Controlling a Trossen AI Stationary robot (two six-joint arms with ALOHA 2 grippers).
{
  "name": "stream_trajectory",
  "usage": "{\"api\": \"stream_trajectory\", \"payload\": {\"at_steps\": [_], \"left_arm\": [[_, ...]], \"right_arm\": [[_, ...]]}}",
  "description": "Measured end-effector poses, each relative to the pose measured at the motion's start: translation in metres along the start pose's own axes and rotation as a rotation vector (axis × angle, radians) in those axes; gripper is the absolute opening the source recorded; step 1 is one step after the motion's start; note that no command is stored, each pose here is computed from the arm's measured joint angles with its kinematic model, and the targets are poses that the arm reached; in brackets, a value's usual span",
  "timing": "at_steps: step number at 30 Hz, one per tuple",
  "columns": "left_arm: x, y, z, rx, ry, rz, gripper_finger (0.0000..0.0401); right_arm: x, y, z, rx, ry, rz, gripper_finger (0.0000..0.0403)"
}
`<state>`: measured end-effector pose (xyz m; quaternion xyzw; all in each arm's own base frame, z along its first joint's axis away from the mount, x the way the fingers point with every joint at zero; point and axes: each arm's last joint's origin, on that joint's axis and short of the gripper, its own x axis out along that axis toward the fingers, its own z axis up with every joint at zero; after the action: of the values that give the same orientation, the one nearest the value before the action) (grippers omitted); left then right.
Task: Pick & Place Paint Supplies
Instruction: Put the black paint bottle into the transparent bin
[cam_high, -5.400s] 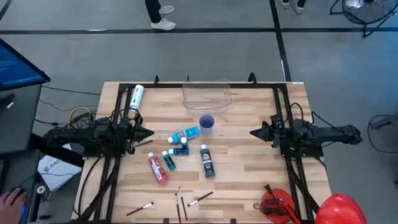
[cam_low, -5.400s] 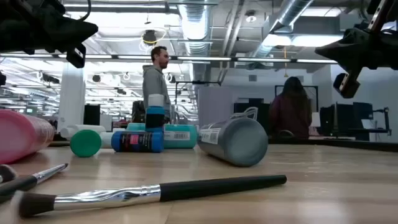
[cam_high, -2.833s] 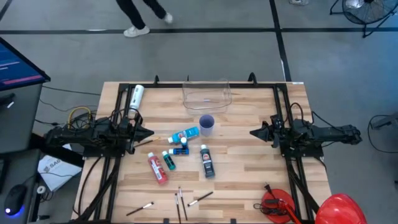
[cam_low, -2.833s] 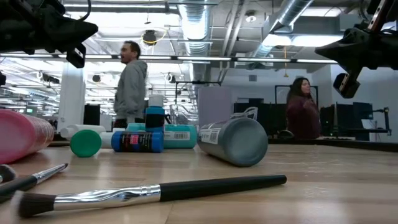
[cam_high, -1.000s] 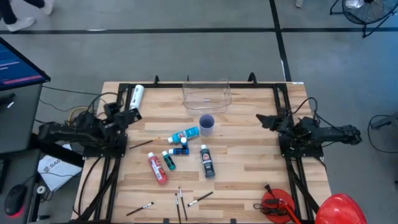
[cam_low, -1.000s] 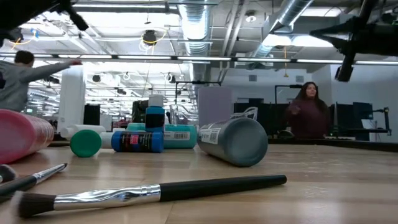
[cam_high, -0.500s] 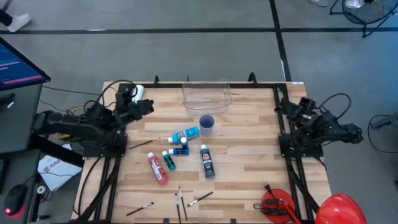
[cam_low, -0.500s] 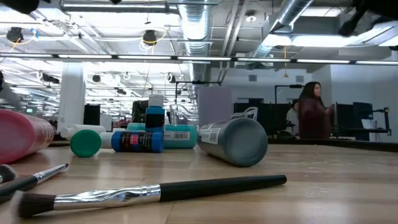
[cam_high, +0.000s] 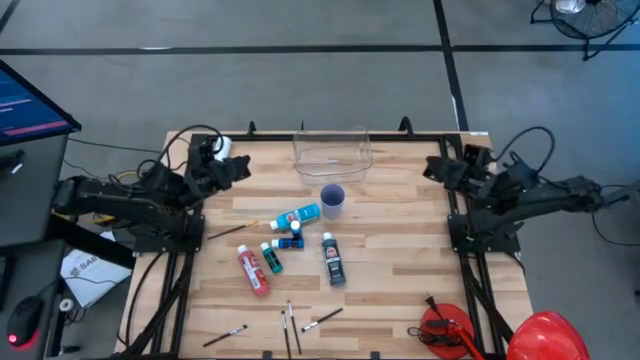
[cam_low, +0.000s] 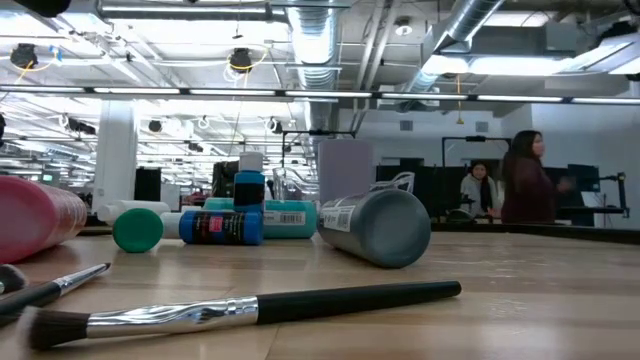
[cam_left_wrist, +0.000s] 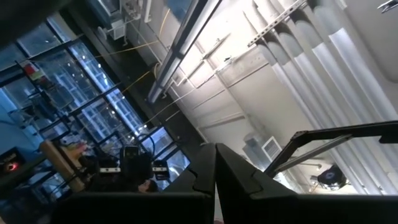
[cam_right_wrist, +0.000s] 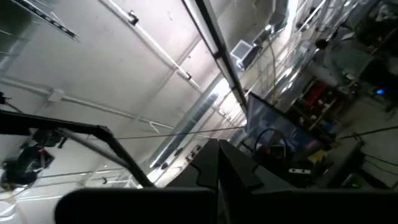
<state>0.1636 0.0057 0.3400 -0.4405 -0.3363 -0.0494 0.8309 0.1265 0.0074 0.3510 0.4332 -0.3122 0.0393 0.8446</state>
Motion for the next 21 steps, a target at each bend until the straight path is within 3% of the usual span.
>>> {"api": "stream_trajectory", "payload": {"at_steps": [8, 13, 18, 21], "left_arm": [[0.0, -0.003, 0.002, -0.006, -0.003, -0.043, 0.0002], [0.003, -0.004, -0.004, 0.004, 0.105, -0.108, 0.0002], [0.024, -0.016, -0.011, 0.068, 0.223, -0.192, 0.0002], [0.04, -0.024, -0.014, 0.117, 0.328, -0.174, 0.0002]], "right_arm": [[0.036, 0.013, 0.004, 0.036, -0.065, -0.045, 0.0], [0.053, 0.026, 0.005, 0.003, -0.046, -0.002, 0.0], [0.07, 0.04, 0.0, -0.08, 0.04, 0.062, 0.0], [0.079, 0.047, -0.004, -0.117, 0.115, 0.043, 0.0]]}}
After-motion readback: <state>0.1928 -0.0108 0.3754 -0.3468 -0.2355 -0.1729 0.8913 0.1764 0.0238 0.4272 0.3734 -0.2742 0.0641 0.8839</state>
